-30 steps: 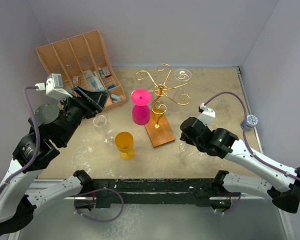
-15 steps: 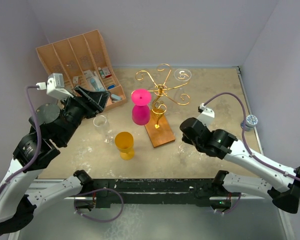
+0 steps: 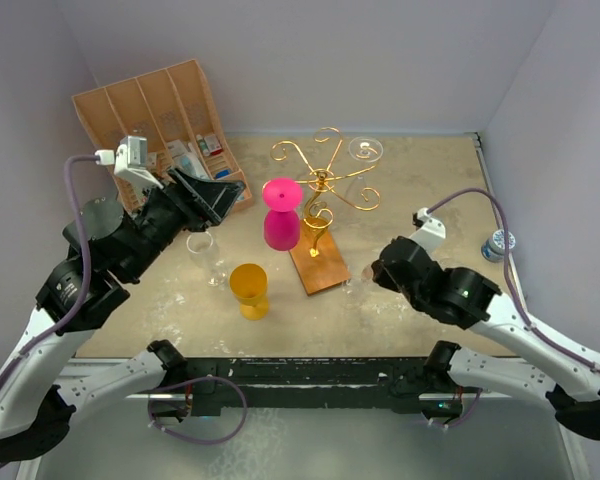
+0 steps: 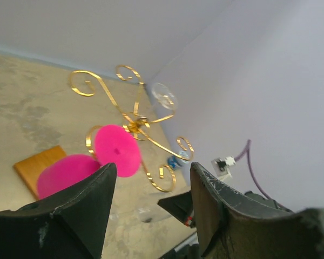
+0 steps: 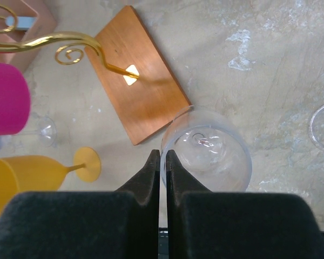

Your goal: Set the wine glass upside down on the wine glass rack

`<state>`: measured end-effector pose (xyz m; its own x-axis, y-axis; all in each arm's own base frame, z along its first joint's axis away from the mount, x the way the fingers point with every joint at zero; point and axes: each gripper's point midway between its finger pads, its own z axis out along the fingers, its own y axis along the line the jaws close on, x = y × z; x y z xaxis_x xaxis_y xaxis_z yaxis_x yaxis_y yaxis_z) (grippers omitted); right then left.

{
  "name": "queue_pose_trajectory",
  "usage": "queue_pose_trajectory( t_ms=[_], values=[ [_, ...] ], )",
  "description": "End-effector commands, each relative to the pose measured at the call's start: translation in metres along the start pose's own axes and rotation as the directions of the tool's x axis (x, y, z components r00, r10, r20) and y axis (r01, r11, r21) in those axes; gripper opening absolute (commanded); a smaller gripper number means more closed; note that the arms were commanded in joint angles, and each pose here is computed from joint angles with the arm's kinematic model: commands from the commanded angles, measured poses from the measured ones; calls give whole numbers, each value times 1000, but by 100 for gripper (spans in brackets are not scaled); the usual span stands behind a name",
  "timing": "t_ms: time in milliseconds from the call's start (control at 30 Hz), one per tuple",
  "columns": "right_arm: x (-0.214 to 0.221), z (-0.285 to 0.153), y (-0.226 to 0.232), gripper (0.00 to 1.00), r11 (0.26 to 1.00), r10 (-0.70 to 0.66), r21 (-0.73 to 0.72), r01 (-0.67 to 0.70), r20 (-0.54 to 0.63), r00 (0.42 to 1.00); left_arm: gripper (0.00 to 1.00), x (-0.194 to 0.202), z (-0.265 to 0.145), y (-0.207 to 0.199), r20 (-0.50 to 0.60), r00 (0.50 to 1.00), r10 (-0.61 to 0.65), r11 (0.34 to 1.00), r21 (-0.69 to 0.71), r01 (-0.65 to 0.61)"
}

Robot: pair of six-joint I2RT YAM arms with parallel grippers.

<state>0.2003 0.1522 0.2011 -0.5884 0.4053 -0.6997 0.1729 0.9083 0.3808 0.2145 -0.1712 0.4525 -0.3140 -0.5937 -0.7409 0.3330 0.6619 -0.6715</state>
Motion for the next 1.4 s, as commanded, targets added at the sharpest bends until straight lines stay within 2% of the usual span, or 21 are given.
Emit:
queue_pose_trajectory(
  t_ms=[0, 167, 300, 467, 600, 700, 767, 833, 900, 1133, 1267, 1367],
  values=[
    [-43, -32, 22, 0, 983, 124, -150, -109, 95, 988, 55, -8, -10, -78, -47, 998, -36, 932, 359, 50],
    [-61, -56, 36, 0, 954, 157, -275, -121, 111, 981, 55, -10, -9, -100, -68, 996, -56, 893, 443, 81],
    [-73, -80, 55, 0, 900, 180, -420, -120, 107, 978, 55, -6, -3, -94, -78, 995, -66, 906, 413, 92],
    [-76, -104, 80, 0, 816, 181, -567, -108, 73, 981, 55, 17, 8, -36, -100, 993, -57, 983, 167, 73],
    [-75, -115, 104, 0, 734, 155, -675, -70, 66, 986, 55, 21, 1, -5, -67, 992, -105, 993, 42, 108],
    [-70, -122, 124, 0, 661, 139, -748, -58, 46, 989, 56, 27, -3, 13, -57, 987, -151, 988, -31, 150],
    [-73, -119, 131, 0, 660, 143, -750, -49, 62, 988, 56, 32, -6, 34, -48, 988, -146, 983, -121, 140],
    [-68, -122, 146, 0, 623, 103, -782, -31, 43, 994, 56, 26, -21, 72, -15, 996, -88, 948, -310, 79],
    [-63, -130, 164, 0, 552, 64, -834, -12, 28, 998, 56, 7, -41, 99, 39, 999, -15, 894, -448, 31],
    [-66, -156, 205, 0, 380, -3, -923, 52, 56, 998, 57, -27, -67, 85, 158, 987, -31, 927, -364, 88],
    [-80, -170, 219, 0, 322, 27, -945, 60, 73, 997, 57, -39, -72, 79, 202, 978, -45, 931, -346, 115],
    [-91, -173, 225, 0, 311, 67, -949, 58, 83, 994, 57, -44, -70, 66, 210, 973, -91, 942, -300, 153]
  ],
)
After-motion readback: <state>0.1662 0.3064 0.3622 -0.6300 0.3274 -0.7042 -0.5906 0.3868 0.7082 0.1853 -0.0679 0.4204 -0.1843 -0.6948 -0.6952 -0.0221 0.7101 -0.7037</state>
